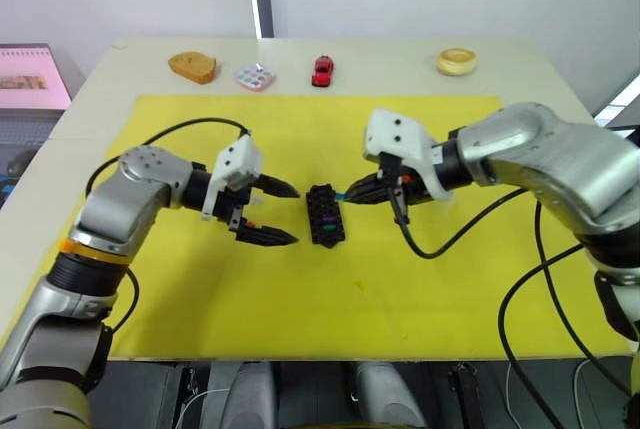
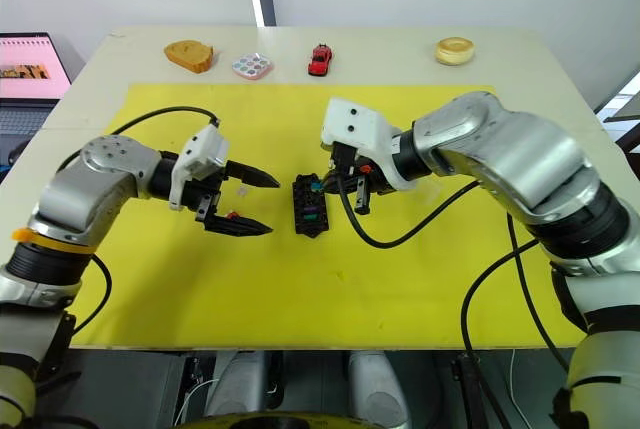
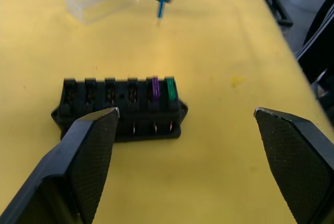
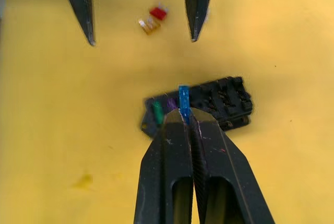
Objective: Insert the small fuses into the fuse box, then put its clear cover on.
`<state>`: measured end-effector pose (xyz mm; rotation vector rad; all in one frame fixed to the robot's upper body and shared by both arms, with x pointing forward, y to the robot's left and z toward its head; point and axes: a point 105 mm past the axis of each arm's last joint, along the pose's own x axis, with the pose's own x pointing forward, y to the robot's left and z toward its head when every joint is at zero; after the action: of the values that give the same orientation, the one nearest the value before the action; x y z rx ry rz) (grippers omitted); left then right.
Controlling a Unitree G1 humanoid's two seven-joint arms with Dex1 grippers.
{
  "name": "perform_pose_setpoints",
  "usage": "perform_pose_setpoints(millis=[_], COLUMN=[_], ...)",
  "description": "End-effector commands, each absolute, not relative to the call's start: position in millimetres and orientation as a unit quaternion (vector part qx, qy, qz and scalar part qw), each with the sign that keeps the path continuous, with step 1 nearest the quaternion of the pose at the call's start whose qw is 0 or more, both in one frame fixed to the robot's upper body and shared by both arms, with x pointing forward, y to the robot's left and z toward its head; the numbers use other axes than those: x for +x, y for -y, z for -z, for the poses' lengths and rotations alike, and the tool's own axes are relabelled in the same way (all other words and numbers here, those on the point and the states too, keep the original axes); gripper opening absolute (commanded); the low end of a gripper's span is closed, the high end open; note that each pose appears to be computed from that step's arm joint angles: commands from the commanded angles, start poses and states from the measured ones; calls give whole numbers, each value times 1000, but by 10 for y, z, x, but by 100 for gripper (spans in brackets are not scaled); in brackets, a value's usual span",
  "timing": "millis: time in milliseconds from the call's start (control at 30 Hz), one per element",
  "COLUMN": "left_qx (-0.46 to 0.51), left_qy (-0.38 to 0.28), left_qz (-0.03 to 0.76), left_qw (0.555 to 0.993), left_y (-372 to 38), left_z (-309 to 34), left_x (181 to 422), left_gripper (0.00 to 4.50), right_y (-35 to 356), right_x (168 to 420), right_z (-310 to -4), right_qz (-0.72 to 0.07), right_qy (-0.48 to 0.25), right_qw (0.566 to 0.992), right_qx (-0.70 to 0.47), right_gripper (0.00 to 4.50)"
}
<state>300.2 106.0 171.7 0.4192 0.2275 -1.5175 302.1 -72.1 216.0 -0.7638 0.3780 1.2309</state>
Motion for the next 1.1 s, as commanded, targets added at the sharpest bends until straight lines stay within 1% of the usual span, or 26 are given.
perform_pose_setpoints(millis=[33, 100, 267, 433, 1100], left_qx=[206, 202, 192, 194, 194], left_qy=[-89, -90, -88, -93, -93], left_qz=[665, 665, 652, 647, 642], left_qw=[712, 714, 728, 731, 736], left_y=[-1037, -1032, -991, -979, -954], left_z=[-1699, -1669, -1621, -1552, -1506], left_x=[3066, 3069, 3107, 3110, 3091], left_gripper=[448, 448, 448, 448, 448], right_y=[666, 643, 580, 508, 491], right_x=[3108, 3153, 3169, 3110, 3168], right_z=[-2162, -2120, -2030, -2010, -1893], right_qz=[-559, -556, -565, -584, -585], right_qy=[-148, -146, -150, -150, -168], right_qw=[721, 719, 708, 693, 681], right_qx=[-382, -391, -397, -395, -407], right_gripper=[0, 0, 0, 0, 0])
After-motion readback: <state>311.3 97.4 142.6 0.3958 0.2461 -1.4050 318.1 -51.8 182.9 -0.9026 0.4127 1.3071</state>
